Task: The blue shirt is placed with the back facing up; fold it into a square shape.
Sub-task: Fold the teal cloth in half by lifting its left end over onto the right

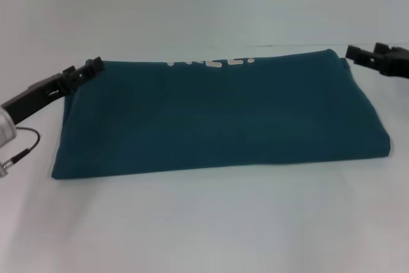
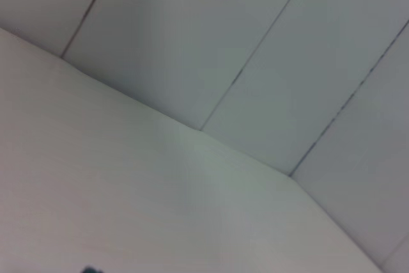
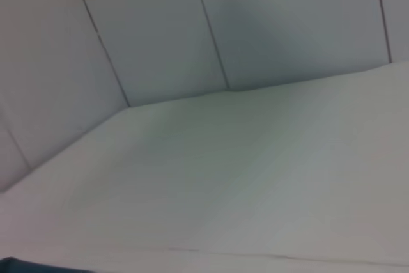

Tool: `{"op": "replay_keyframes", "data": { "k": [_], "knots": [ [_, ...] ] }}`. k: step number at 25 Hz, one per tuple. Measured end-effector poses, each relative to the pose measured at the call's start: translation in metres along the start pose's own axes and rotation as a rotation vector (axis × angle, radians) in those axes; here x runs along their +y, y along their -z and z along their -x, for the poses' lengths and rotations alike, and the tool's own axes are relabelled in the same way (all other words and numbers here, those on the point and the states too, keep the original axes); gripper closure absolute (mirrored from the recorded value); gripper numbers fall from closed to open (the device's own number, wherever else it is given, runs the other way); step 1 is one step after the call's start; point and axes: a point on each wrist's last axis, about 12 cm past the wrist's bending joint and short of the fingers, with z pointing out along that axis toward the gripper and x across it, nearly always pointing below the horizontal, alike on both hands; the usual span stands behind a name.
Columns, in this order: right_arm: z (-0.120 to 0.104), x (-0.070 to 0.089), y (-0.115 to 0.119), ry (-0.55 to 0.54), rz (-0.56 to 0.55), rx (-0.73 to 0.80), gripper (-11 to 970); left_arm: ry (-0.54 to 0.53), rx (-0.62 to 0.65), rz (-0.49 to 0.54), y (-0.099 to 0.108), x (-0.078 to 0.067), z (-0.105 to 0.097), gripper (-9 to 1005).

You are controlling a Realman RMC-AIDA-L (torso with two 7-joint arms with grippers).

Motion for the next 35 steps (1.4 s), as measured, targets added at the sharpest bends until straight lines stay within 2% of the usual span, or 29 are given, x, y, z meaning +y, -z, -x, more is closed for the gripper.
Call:
{"op": "replay_keyframes", "data": {
  "k": [8,14,19,29,35],
  "knots": [
    [-0.009,-0.008,0.034,-0.117,0.034,0.052,81,0.049,0.023,-0.025,0.038,0.008,-0.016,136],
    [-0.017,-0.014,0.048,-0.181,0.038,0.135,85,0.06,0.065,-0.007,0.055,0.012,-0.027,135],
    [-0.02,-0.016,0.054,-0.216,0.037,0.19,91,0.056,0.107,0.019,0.065,0.015,-0.031,134],
    [-0.018,-0.014,0.057,-0.231,0.063,0.198,91,0.098,0.239,0.063,0.073,0.018,-0.034,135],
    [-0.016,-0.014,0.055,-0.227,0.065,0.195,91,0.119,0.248,0.071,0.075,0.019,-0.033,134]
  ]
}}
